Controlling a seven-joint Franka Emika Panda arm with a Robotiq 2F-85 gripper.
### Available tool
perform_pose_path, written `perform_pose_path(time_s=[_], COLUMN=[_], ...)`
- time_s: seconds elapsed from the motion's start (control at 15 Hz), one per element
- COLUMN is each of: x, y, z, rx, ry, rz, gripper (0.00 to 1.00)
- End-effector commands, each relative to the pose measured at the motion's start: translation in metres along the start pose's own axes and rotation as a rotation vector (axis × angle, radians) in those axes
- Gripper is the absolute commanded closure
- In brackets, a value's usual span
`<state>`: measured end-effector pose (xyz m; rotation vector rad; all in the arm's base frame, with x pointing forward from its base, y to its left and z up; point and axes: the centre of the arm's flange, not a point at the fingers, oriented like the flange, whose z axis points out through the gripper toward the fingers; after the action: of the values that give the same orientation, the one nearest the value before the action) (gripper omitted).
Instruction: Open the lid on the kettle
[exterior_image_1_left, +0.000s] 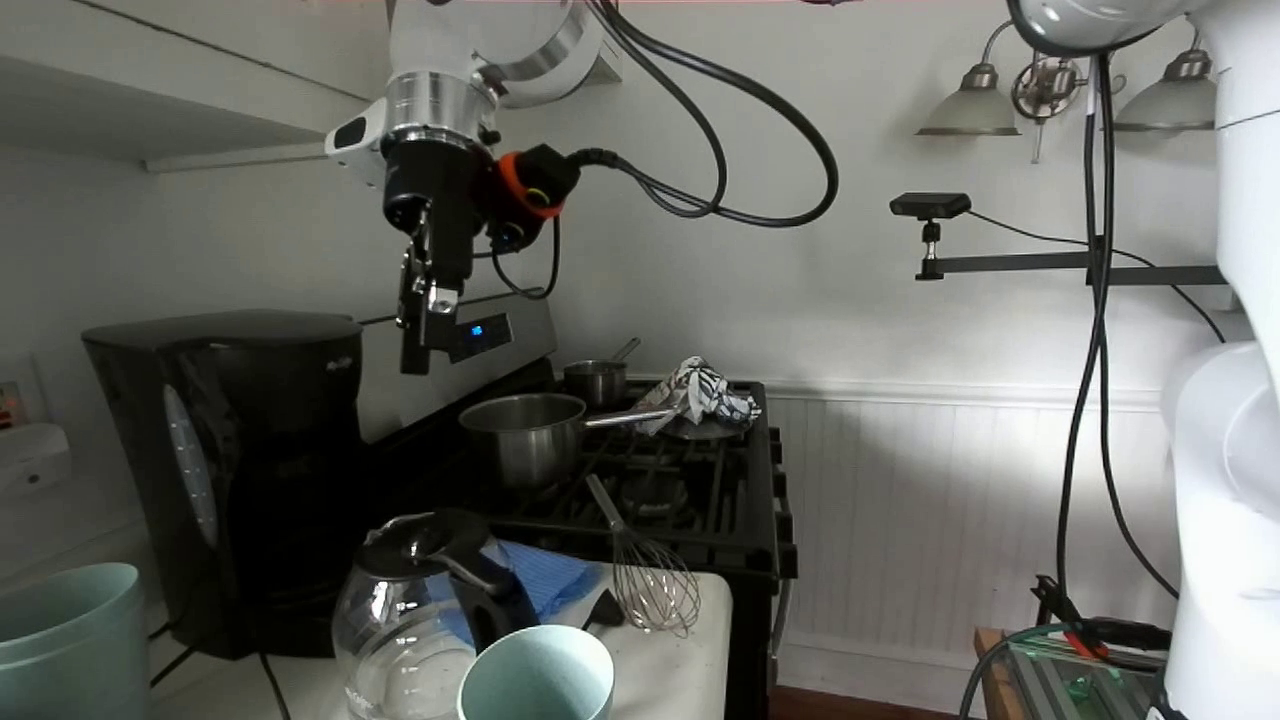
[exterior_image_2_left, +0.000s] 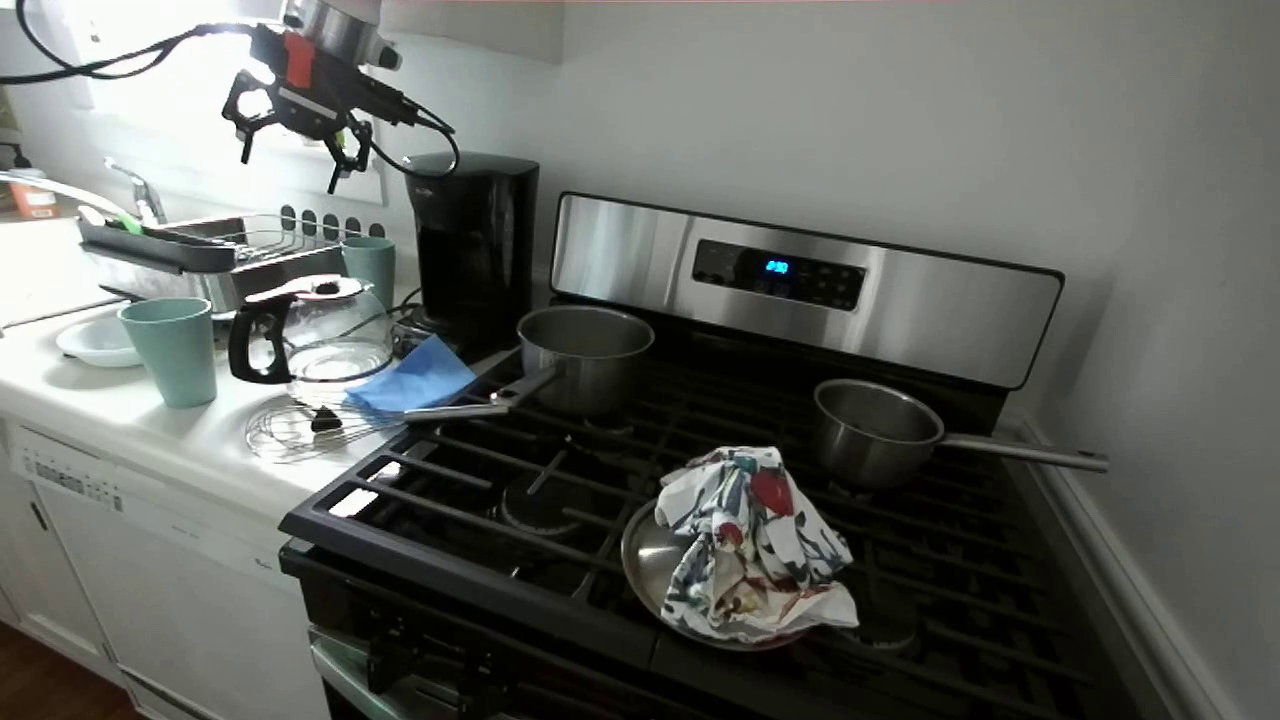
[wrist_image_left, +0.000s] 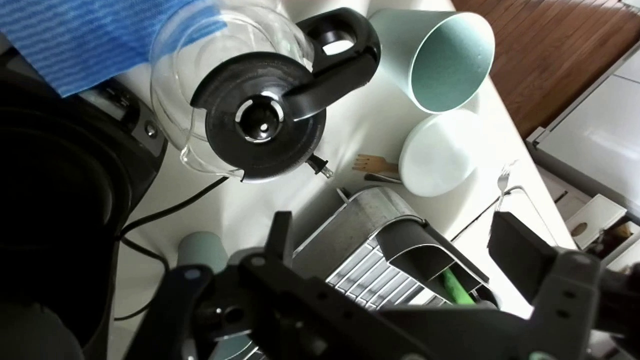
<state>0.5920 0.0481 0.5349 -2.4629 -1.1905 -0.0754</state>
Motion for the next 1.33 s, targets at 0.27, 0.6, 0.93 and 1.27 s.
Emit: perform_pose_path(time_s=[0.27,0.6,0.93,1.27], x=[0.013,0.022,0.024,0.019], y=[0.012,0.028,0.045,0.05], z=[0.021,0.059,0.087,0.101], rx=[-0.11,-0.093,-0.058,-0.04], ry=[-0.039,-0.08,-0.1,-0.124], rz=[-0.019,-0.039,-0.061,-0.068], gripper=[0.0,0.0,0.0,0.0])
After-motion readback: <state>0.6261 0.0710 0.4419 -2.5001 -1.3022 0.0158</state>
